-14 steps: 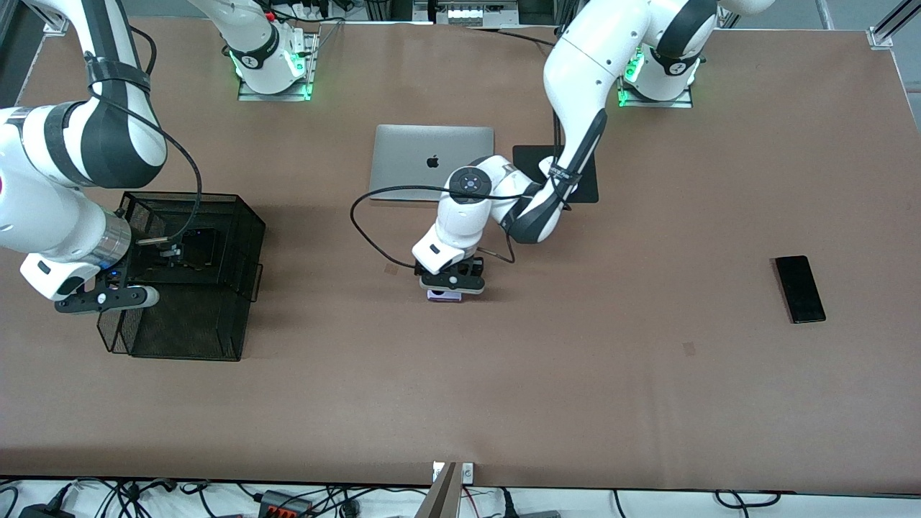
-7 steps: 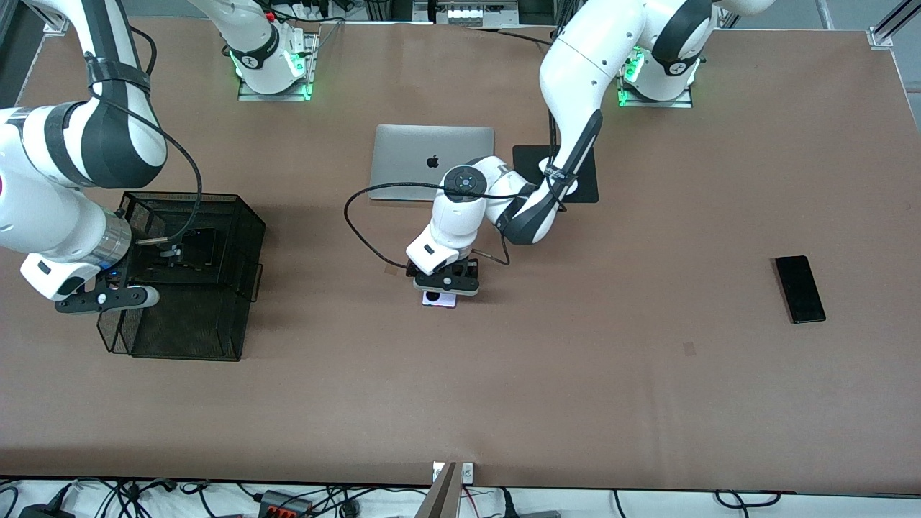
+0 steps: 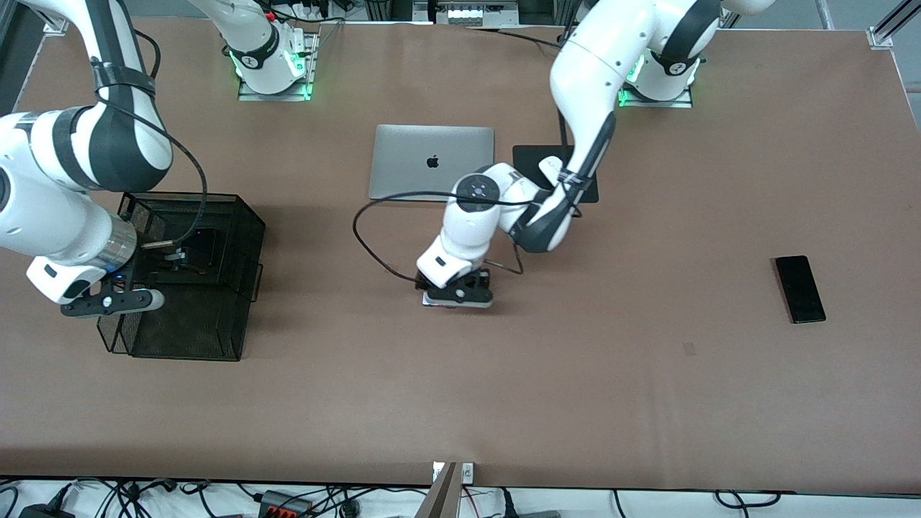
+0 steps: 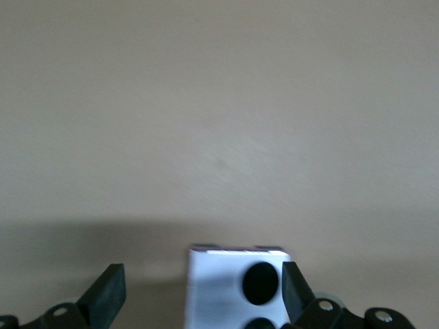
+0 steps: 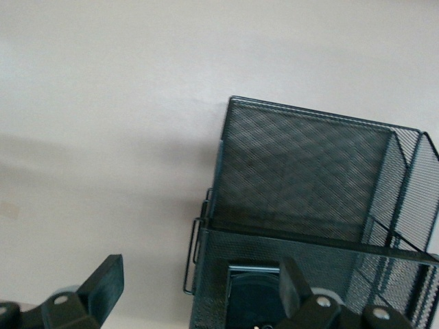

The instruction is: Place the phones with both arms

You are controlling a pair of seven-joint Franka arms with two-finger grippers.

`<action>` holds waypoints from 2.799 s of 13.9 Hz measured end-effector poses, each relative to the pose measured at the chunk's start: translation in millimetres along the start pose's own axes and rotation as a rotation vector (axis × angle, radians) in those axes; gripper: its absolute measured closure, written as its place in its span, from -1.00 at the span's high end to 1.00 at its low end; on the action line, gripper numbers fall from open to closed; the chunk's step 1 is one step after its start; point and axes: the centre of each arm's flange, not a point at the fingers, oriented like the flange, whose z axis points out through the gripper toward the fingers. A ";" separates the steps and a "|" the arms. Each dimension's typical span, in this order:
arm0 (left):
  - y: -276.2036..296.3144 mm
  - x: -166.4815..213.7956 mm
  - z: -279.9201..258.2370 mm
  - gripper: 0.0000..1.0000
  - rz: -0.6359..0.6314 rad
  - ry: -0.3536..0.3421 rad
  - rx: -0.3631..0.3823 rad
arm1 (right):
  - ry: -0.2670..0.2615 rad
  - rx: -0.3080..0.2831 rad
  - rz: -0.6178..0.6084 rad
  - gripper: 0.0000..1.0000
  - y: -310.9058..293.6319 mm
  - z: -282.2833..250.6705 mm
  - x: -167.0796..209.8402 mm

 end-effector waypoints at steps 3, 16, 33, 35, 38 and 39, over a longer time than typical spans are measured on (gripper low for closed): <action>-31.9 32.6 -42.8 1.00 0.047 -0.083 0.018 | 0.019 0.019 -0.043 1.00 -33.0 0.8 4.2; -281.9 131.6 -208.6 1.00 0.035 -0.203 0.107 | 0.089 0.080 -0.130 1.00 -326.6 99.3 14.4; -625.7 114.4 -221.1 1.00 0.228 -0.197 0.157 | 0.057 0.068 0.212 1.00 -423.6 236.7 -5.8; -638.8 105.6 -204.2 1.00 0.293 -0.165 0.166 | 0.056 0.062 0.209 1.00 -423.3 240.8 -6.3; -659.3 87.9 -179.8 1.00 0.339 -0.112 0.189 | 0.049 0.057 0.208 1.00 -423.1 246.9 -7.3; -669.4 81.0 -175.2 1.00 0.341 -0.106 0.194 | 0.048 0.056 0.208 1.00 -423.0 248.1 -7.5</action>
